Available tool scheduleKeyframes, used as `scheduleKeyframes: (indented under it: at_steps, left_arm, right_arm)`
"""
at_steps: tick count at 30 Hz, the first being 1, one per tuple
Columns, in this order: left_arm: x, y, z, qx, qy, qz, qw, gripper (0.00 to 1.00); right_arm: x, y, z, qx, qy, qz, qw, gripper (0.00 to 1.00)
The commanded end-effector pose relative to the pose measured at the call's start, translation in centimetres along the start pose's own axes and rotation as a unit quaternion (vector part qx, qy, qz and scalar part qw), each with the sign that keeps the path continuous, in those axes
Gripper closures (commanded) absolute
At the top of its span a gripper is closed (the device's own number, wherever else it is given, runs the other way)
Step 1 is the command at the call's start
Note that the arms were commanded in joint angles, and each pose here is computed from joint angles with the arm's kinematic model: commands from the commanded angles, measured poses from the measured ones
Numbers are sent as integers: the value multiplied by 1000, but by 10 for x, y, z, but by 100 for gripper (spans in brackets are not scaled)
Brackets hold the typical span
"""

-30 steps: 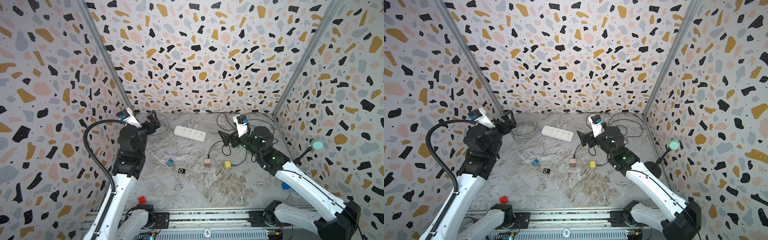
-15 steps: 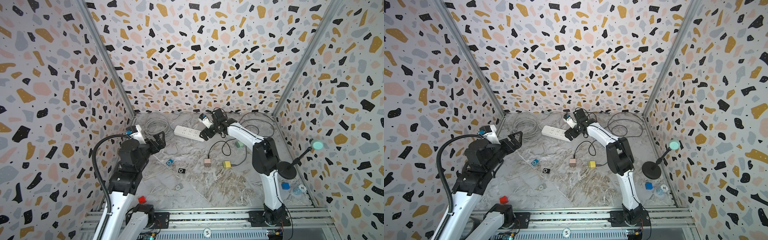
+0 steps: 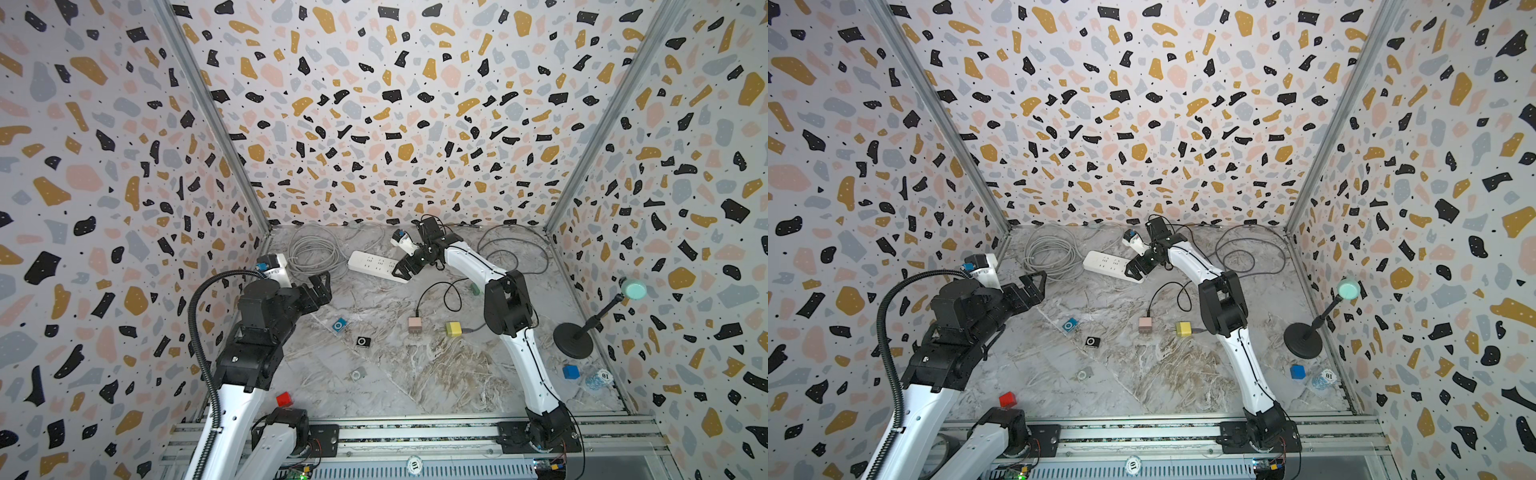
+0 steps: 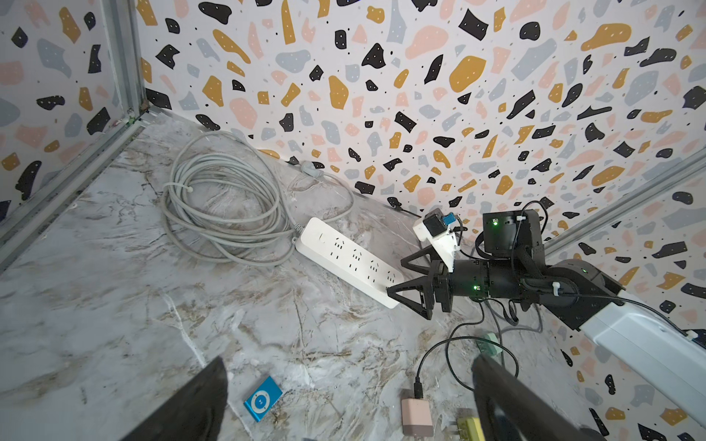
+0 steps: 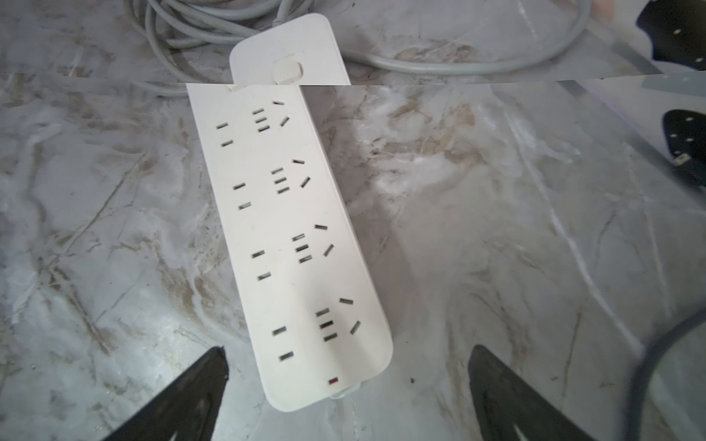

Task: Charge mp3
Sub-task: Adjust the socket at the center of the board.

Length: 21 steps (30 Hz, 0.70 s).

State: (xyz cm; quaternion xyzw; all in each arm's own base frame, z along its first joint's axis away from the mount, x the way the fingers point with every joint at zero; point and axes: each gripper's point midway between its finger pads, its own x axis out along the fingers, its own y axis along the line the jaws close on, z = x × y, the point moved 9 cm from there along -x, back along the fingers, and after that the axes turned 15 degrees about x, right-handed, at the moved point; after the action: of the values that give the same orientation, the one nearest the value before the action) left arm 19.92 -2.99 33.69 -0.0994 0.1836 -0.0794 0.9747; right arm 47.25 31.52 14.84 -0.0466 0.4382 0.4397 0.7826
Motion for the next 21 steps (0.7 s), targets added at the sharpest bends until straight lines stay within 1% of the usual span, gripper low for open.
scheduleKeyframes:
  at_steps: [1, 7, 14, 19, 21]
  left_arm:
    - [-6, -3, 15, 22, -24, 0, 999, 0]
    - [-2, -3, 19, 38, -22, 9, 999, 0]
    - [-1, 0, 22, 56, -24, 26, 998, 0]
    - [0, -1, 27, 62, -30, 30, 997, 0]
    - [0, -1, 31, 62, -36, 31, 997, 0]
  right_arm:
    - [3, 7, 4, -9, -2, 10, 1000, 1]
    - [12, -3, 5, -11, -1, -30, 999, 1]
    - [33, 0, -9, -31, 26, -32, 999, 1]
    - [35, 0, -5, -39, 17, -35, 998, 0]
    - [37, 4, -5, -48, 16, -31, 998, 3]
